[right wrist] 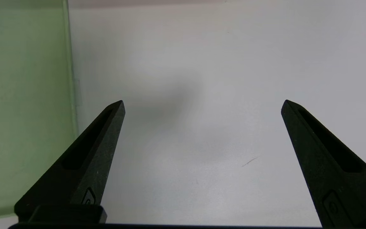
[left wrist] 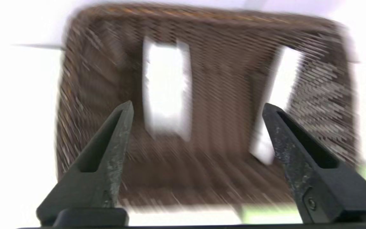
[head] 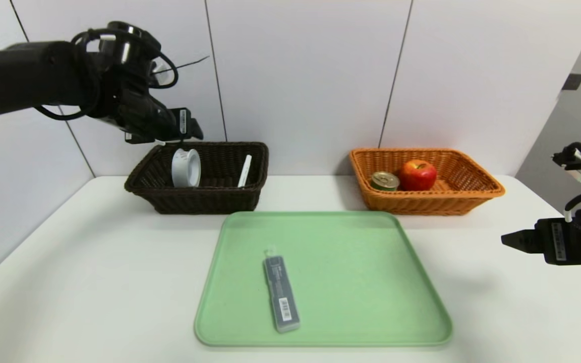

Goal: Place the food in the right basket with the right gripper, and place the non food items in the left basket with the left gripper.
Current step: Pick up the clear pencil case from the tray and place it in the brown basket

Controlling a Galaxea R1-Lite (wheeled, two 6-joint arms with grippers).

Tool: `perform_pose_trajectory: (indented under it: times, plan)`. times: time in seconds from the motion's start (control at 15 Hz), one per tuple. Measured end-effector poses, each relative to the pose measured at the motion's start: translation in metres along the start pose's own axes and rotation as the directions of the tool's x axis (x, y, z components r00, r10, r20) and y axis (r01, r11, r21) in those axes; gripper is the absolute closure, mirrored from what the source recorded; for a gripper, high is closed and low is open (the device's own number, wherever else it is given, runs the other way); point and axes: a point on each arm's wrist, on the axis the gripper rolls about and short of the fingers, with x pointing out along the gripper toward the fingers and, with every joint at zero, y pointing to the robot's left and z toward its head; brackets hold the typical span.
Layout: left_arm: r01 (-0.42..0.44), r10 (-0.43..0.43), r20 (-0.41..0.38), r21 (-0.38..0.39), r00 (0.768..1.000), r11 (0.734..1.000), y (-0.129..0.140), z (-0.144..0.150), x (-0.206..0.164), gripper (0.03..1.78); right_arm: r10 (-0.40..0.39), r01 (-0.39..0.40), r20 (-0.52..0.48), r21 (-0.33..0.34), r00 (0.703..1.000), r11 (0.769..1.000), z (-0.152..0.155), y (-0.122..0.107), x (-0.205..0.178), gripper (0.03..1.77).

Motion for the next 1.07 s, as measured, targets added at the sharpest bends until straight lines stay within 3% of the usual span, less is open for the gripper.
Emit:
perform_pose_trajectory:
  times: [0.27, 0.53, 0.73, 1.07]
  plan:
    - [0.084, -0.090, -0.085, -0.070, 0.992, 0.994, -0.055, -0.019, -0.077, 0.25, 0.002, -0.002, 0.014, 0.006, 1.000, 1.000, 0.004, 0.002, 0.006, 0.10]
    - [0.167, -0.203, -0.214, -0.175, 0.956, 0.970, -0.102, -0.051, -0.127, 0.19, 0.000, 0.000, 0.019, 0.011, 1.000, 1.000, 0.003, 0.004, 0.012, 0.10]
    - [0.156, -0.223, -0.294, -0.236, 0.929, 0.959, -0.123, -0.070, -0.135, 0.17, 0.000, -0.001, 0.014, 0.014, 1.000, 1.000, 0.002, 0.004, 0.013, 0.10]
    - [0.123, -0.184, -0.398, -0.173, 0.899, 0.977, -0.144, -0.093, -0.121, 0.14, 0.006, -0.008, 0.038, 0.054, 0.999, 0.999, -0.001, 0.005, 0.018, 0.10]
